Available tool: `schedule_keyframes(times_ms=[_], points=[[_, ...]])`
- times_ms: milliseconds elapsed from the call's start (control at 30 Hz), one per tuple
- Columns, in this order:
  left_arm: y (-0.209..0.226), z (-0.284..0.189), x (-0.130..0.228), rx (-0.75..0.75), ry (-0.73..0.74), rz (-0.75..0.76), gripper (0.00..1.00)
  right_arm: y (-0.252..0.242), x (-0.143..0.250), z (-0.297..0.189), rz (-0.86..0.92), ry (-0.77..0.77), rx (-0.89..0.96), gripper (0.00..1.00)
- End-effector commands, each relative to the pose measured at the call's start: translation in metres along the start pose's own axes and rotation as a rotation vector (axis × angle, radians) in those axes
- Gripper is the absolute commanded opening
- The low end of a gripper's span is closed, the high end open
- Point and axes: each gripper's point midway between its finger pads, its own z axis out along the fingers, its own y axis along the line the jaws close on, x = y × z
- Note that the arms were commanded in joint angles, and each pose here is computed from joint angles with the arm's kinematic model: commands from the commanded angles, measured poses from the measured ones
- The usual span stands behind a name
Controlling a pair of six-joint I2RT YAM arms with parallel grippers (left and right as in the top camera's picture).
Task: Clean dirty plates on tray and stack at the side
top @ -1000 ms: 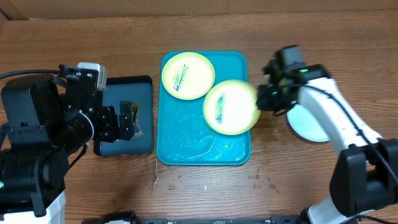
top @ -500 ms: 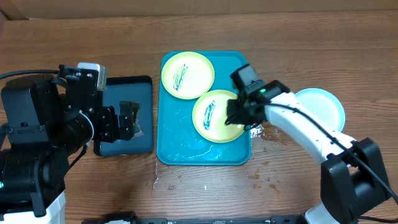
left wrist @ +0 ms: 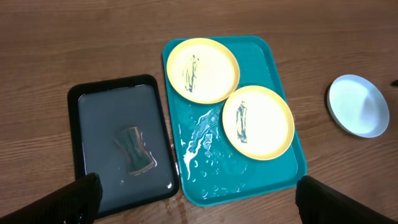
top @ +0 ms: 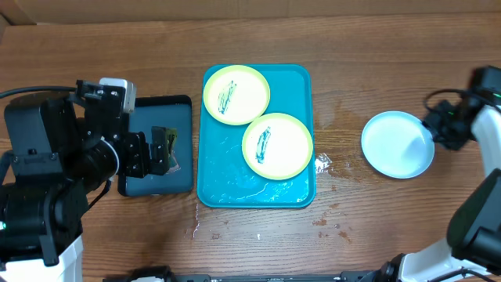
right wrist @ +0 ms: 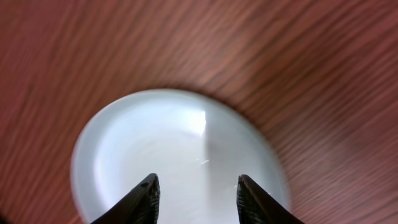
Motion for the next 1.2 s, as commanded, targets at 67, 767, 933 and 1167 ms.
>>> schedule_keyframes(times_ms=[67,767,933,1167], points=[[-0.003,0.002,-0.002,0.021,0.009,0.009,1.00,-0.027,-0.007,0.014,-0.032,0.025,0.022,0.43],[-0.002,0.007,0.003,0.022,0.045,-0.002,1.00,0.029,0.102,0.058,-0.221,0.285,-0.058,0.04],[-0.002,0.007,0.003,0.022,0.047,-0.002,1.00,0.057,0.133,0.059,-0.351,0.311,-0.042,0.04],[-0.002,0.007,0.004,0.023,0.051,-0.004,1.00,0.091,0.157,0.060,-0.471,0.304,-0.085,0.04]])
